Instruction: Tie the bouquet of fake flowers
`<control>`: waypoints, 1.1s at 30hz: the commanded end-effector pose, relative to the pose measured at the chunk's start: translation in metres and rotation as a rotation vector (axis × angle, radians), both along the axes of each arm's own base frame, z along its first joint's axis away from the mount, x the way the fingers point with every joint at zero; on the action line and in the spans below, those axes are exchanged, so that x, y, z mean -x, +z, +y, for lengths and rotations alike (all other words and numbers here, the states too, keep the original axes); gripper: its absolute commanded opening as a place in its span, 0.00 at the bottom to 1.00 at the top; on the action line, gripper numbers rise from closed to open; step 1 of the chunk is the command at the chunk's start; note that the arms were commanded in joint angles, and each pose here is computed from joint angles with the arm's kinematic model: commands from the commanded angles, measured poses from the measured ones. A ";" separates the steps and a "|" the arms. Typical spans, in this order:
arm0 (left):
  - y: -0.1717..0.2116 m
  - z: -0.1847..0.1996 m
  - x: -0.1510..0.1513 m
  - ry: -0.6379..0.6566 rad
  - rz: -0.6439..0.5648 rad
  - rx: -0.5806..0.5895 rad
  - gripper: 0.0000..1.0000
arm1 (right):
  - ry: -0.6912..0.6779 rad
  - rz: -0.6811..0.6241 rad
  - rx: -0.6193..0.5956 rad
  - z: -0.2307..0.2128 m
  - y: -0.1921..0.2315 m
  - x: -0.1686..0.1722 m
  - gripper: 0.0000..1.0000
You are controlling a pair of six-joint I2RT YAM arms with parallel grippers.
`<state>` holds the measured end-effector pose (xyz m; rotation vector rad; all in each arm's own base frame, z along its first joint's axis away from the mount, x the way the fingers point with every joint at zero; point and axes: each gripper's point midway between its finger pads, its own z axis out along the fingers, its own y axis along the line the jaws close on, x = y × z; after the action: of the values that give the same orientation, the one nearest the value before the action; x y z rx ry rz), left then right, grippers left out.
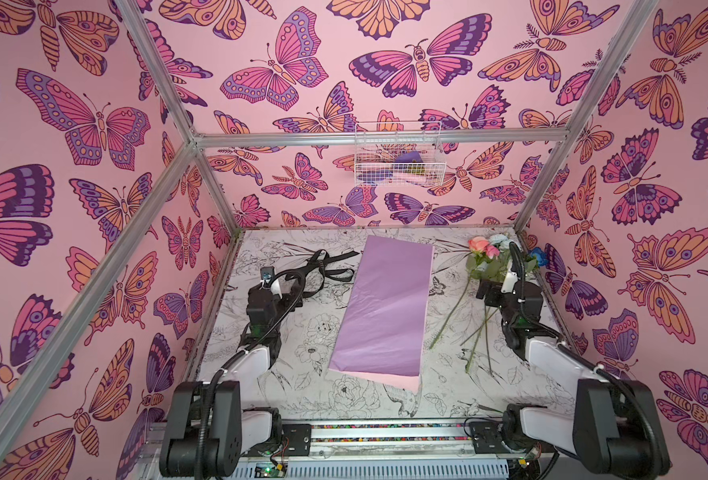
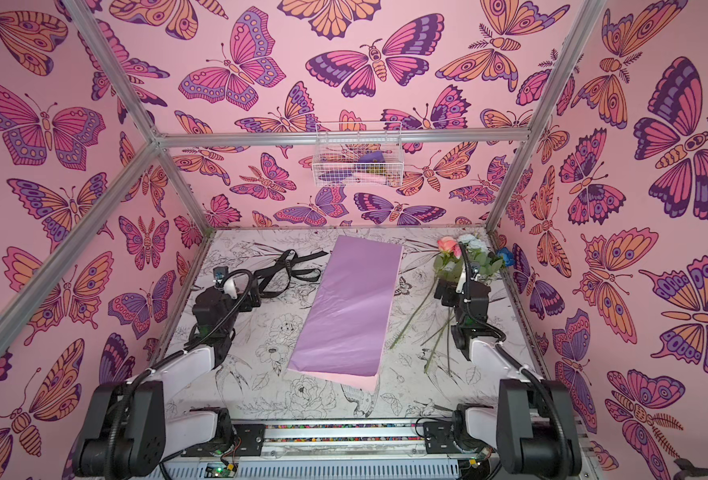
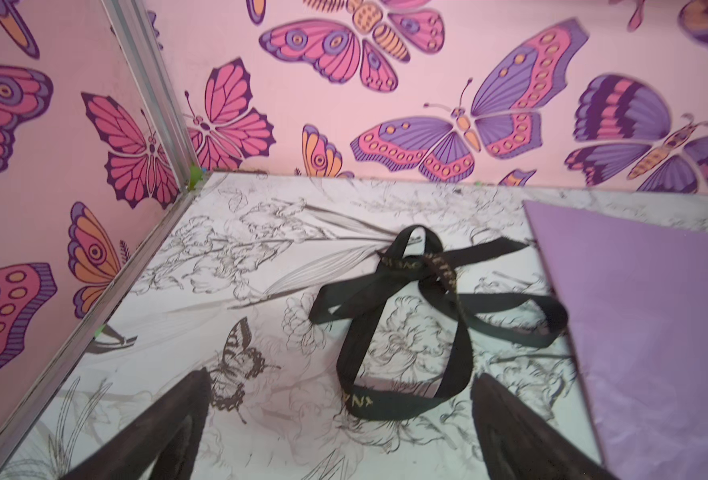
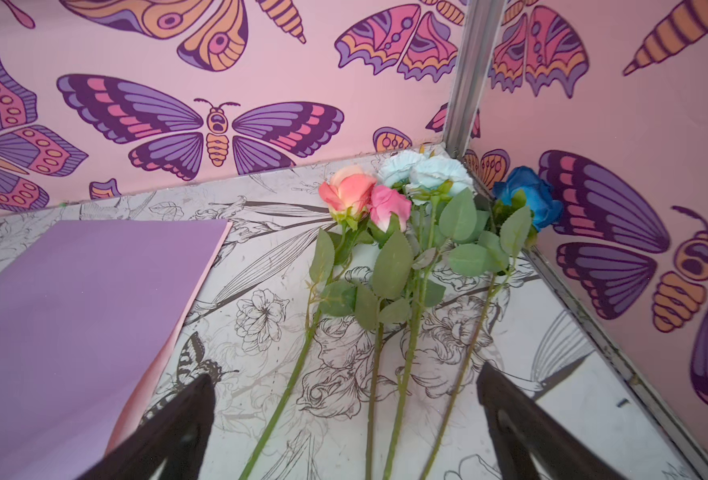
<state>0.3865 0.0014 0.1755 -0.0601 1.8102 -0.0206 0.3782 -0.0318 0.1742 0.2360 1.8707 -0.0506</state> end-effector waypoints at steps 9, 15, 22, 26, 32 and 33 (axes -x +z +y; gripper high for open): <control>-0.023 -0.109 -0.052 -0.257 0.249 0.348 0.99 | -0.270 0.115 -0.223 -0.026 0.018 0.032 0.99; -0.041 -0.156 -0.089 -0.330 0.343 0.346 0.99 | -0.166 0.183 -0.306 -0.002 0.005 0.026 0.99; -0.076 -0.169 -0.127 -0.294 0.485 0.279 0.99 | -0.138 0.311 -0.277 0.015 -0.015 0.033 0.99; -0.096 -0.168 -0.146 -0.256 0.559 0.260 0.86 | -0.137 0.354 -0.225 0.023 -0.017 0.038 0.99; -0.122 -0.169 -0.163 -0.220 0.674 0.229 0.78 | -0.111 0.374 -0.225 0.037 -0.004 0.036 0.99; -0.126 -0.168 -0.166 -0.211 0.692 0.221 0.76 | -0.108 0.376 -0.223 0.039 -0.003 0.036 0.99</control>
<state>0.5623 -0.1725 0.0750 -0.0287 2.3626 -0.4606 0.3437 0.0057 0.1649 0.4980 2.2211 0.0659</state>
